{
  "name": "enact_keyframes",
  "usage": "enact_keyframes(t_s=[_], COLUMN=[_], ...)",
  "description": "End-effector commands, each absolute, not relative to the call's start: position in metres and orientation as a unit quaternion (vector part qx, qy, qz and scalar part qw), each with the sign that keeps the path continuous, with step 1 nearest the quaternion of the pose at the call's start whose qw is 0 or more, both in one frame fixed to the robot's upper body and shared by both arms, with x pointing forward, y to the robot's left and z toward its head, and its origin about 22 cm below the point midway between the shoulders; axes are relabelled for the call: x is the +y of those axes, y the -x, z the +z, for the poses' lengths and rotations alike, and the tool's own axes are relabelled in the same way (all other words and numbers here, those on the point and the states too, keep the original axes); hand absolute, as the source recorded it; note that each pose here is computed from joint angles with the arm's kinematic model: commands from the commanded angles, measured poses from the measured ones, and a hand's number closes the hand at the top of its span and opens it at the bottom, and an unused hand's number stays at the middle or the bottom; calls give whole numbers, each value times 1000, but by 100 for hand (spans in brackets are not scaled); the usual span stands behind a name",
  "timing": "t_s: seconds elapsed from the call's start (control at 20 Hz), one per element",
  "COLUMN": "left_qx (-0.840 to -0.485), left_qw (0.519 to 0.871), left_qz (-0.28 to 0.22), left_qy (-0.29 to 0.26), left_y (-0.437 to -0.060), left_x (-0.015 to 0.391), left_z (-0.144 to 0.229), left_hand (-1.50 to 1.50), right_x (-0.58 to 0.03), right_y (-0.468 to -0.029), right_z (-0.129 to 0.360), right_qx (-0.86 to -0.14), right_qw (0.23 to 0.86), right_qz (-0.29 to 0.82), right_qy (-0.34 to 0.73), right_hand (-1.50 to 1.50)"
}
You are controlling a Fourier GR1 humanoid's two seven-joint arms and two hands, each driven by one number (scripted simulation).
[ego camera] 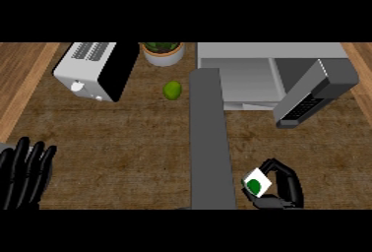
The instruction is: Pick up the milk, place it into the microwave and close the microwave
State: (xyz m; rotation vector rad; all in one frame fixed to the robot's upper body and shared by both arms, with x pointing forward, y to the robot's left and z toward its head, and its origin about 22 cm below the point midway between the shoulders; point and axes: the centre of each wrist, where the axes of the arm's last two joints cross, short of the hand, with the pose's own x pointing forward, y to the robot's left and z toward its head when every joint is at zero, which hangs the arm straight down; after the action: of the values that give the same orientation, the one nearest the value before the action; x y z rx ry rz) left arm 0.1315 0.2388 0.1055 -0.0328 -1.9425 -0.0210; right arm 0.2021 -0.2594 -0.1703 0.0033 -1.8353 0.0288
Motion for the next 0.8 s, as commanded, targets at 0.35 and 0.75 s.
enact_keyframes(t_s=[0.35,0.75], left_qx=[-818,-820], left_qw=[575,572], left_qz=[-3,-5], left_qy=[5,-4], left_y=[-130,-131], left_x=[260,268], left_z=[100,108], left_hand=[-150,-150], right_x=[-213,-195], right_y=[-235,-289], right_z=[-108,-68], right_qx=[-833,-821], right_qw=[554,563], right_qz=[6,65], right_qy=[7,68], right_hand=[150,150])
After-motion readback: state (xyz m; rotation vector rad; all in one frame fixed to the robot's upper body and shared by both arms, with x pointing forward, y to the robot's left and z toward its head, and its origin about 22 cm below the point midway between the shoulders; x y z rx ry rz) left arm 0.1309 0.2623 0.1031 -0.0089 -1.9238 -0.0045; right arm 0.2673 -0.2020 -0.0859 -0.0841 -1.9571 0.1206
